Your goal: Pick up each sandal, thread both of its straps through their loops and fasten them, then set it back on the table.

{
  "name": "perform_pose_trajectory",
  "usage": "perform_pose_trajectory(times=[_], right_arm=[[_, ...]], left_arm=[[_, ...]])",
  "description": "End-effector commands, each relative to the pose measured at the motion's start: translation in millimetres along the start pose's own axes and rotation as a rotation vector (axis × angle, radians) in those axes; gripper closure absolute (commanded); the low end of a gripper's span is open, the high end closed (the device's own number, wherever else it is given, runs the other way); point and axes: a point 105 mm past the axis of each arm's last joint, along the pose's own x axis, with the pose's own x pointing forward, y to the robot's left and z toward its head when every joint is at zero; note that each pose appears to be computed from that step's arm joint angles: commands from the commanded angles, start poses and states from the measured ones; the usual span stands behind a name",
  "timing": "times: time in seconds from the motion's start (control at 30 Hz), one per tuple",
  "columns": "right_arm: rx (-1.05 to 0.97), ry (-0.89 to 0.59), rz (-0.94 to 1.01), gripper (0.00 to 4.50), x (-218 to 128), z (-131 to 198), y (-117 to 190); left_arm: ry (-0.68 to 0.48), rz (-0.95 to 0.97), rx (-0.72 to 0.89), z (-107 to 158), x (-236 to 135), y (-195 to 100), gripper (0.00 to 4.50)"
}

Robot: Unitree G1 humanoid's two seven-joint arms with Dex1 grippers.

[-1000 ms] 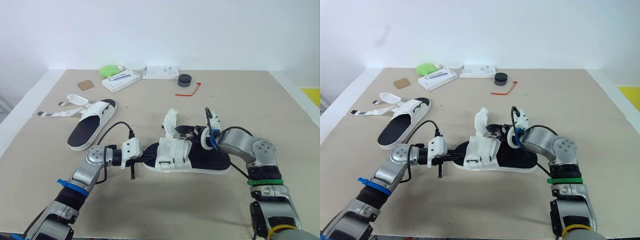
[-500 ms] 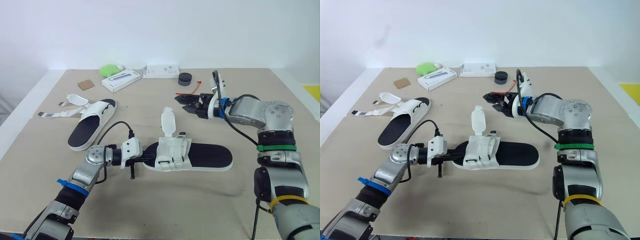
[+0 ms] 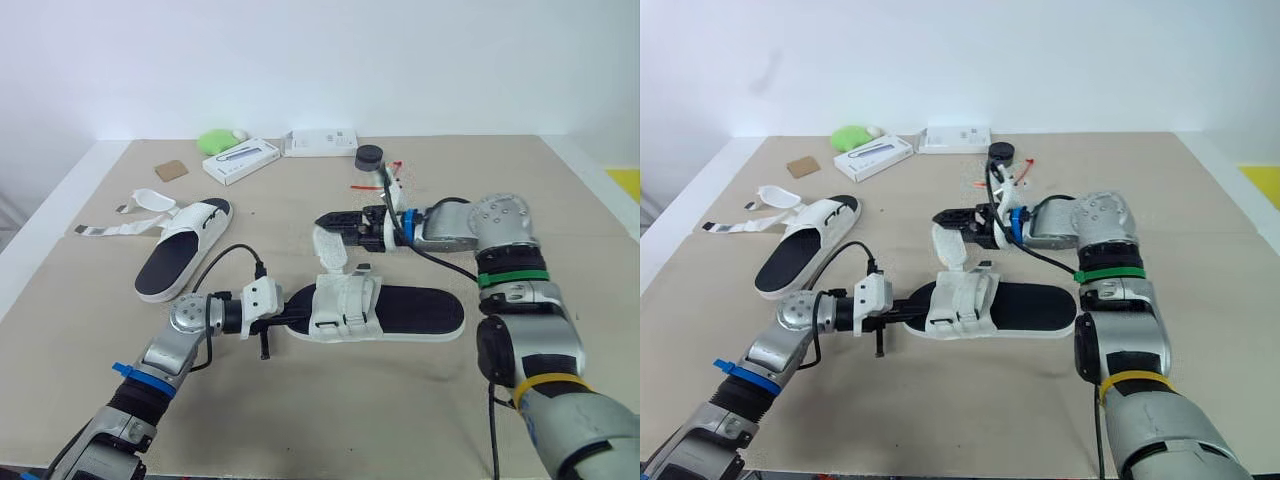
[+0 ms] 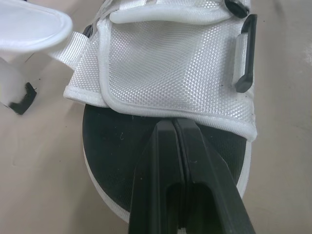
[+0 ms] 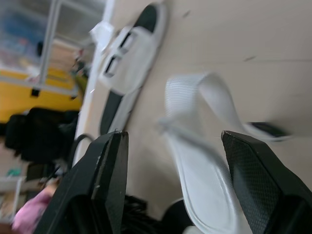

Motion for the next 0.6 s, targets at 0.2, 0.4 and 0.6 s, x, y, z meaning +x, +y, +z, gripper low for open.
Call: perform_pose_trajectory(times=[0.2, 0.4, 0.6], right_arm=[[-0.011, -0.022, 0.069, 1.19, 8, 9, 15], [-0.008, -0.036, 0.080, 1.19, 19, 13, 18], [-0.022, -0.088, 0.099, 1.19, 26, 28, 26]], left_arm=[[0.275, -0.096, -0.254, -81, -13, -50, 4.50], [0.259, -0.080, -0.273, -79, -11, -48, 4.50], [0.252, -0.071, -0.286, -78, -11, -48, 4.50]])
